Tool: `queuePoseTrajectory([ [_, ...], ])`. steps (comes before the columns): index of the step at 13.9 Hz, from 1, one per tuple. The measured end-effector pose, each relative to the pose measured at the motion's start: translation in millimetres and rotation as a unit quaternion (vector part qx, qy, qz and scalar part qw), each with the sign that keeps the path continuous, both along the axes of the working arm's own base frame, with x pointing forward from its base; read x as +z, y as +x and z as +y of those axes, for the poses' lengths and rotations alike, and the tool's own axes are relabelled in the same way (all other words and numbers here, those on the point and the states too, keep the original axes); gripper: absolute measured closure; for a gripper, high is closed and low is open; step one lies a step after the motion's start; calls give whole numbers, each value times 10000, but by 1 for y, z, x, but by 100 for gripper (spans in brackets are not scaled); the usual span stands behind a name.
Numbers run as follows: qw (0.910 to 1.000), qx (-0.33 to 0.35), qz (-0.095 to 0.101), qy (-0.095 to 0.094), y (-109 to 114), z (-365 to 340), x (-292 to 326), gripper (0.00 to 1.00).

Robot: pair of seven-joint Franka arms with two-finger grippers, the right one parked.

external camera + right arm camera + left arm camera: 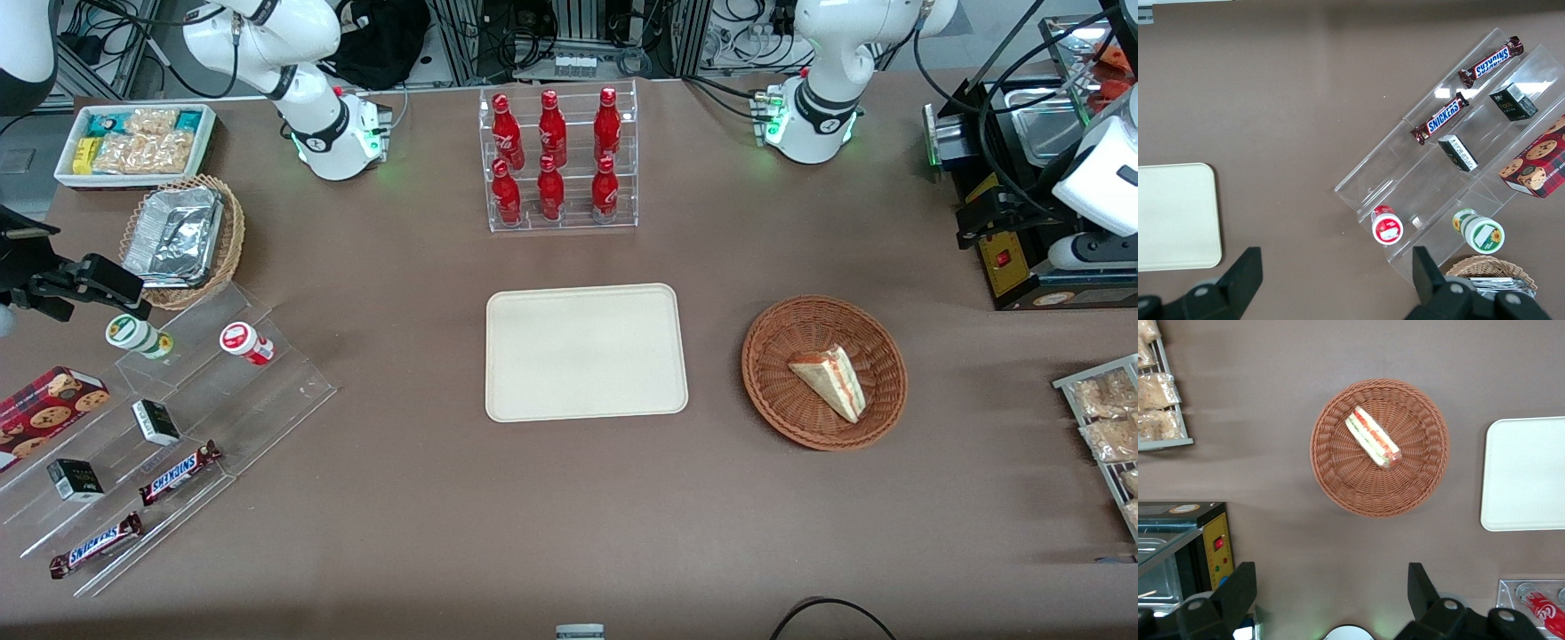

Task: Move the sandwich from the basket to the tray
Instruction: 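Move the left gripper over the wrapped sandwich in the wicker basket, then lower the open left gripper around the sandwich and close it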

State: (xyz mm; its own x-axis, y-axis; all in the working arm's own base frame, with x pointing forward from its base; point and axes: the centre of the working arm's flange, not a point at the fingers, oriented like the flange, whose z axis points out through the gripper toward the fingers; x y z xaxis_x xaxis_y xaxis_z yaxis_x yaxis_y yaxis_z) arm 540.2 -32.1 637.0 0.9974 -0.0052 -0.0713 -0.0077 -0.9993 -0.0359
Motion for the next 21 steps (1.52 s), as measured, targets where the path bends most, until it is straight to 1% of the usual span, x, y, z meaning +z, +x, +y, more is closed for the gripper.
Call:
queuePoseTrajectory([
  [2,10000,-3,-7,-67,0,-2,1,0],
  [4,10000,-3,18,-88,0,-2,-1,0],
  [5,9999,-3,70,-90,1,-2,-6,0],
  [7,9996,-6,279,-92,8,-3,-31,0],
  [8,9994,-22,340,-96,14,-5,-50,0],
  [9,9994,-40,341,-102,21,-8,-71,0],
  [11,9995,146,264,-98,31,-14,-120,0],
  [13,9983,574,104,-86,36,-24,-172,0],
  [16,9948,1002,-131,-121,32,-38,-239,0],
  [17,9920,1235,-238,-138,27,-40,-257,0],
  [19,9836,1747,-426,-173,13,-39,-293,0],
  [20,9777,2035,-478,-184,7,-38,-307,0],
  [21,9718,2303,-475,-179,2,-37,-319,0],
])
